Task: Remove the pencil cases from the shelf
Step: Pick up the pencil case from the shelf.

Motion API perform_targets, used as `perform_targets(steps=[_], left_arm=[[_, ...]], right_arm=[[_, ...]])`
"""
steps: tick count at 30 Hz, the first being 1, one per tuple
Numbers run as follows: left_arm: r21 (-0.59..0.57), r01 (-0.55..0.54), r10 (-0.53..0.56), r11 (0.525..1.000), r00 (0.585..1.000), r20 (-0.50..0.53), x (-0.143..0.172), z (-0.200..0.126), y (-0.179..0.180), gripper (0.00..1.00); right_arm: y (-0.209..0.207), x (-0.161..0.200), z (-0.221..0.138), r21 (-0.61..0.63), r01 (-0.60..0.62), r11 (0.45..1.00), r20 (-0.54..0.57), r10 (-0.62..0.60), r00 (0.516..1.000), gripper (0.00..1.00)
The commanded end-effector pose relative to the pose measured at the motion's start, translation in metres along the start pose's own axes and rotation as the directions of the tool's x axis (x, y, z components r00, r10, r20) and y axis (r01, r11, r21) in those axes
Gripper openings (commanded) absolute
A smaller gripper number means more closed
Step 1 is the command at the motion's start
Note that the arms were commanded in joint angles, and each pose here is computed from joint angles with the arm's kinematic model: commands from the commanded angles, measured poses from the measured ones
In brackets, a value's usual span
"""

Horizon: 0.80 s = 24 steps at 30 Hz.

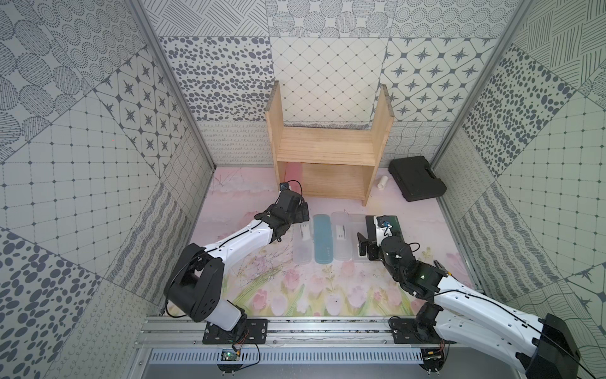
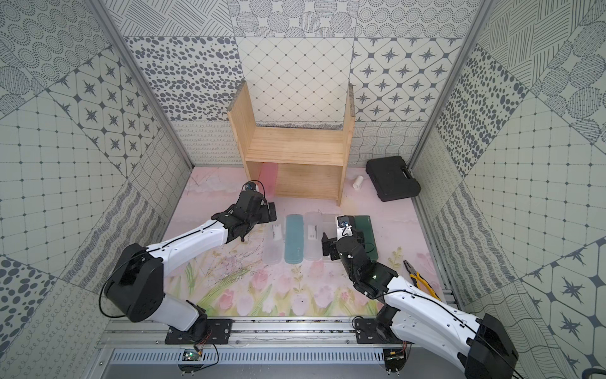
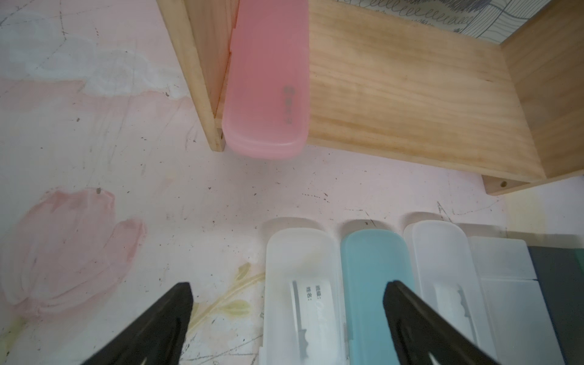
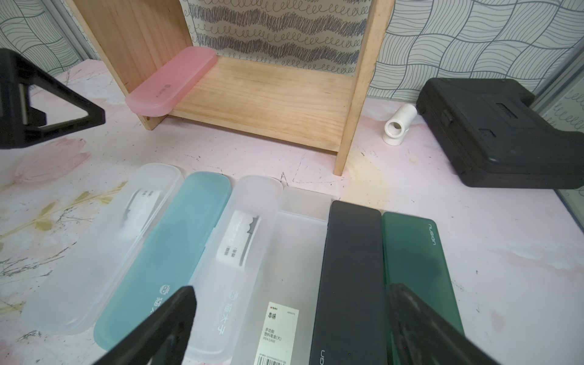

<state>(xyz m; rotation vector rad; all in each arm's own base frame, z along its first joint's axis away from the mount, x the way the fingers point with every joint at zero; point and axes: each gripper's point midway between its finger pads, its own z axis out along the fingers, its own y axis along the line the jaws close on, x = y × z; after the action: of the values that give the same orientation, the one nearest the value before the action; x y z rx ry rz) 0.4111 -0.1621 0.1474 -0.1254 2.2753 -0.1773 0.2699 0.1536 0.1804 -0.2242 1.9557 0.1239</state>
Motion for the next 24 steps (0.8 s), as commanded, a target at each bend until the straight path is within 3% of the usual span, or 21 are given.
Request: perform_targets(steps=[1, 12, 24], left_arm=[[0.1, -0.014, 0.014, 0.995, 1.0, 0.001, -0.022, 0.031, -0.012, 1.0], [0.002, -0.062, 0.062, 0.998, 0.998, 0.023, -0.042, 0.084, 0.004, 0.98], [-0.083, -0.111, 0.117, 0.99, 0.99, 0.078, -0.045, 0.104, 0.018, 0.97]], right_arm=[[0.001, -0.01, -0.001, -0.014, -0.015, 1.0, 0.041, 0.016, 0.999, 0.98], [0.005, -0.01, -0.005, -0.048, 0.003, 0.999, 0.049, -0.001, 0.999, 0.98], [0.004, -0.009, -0.005, -0.043, 0.005, 0.999, 0.054, -0.002, 0.999, 0.98]])
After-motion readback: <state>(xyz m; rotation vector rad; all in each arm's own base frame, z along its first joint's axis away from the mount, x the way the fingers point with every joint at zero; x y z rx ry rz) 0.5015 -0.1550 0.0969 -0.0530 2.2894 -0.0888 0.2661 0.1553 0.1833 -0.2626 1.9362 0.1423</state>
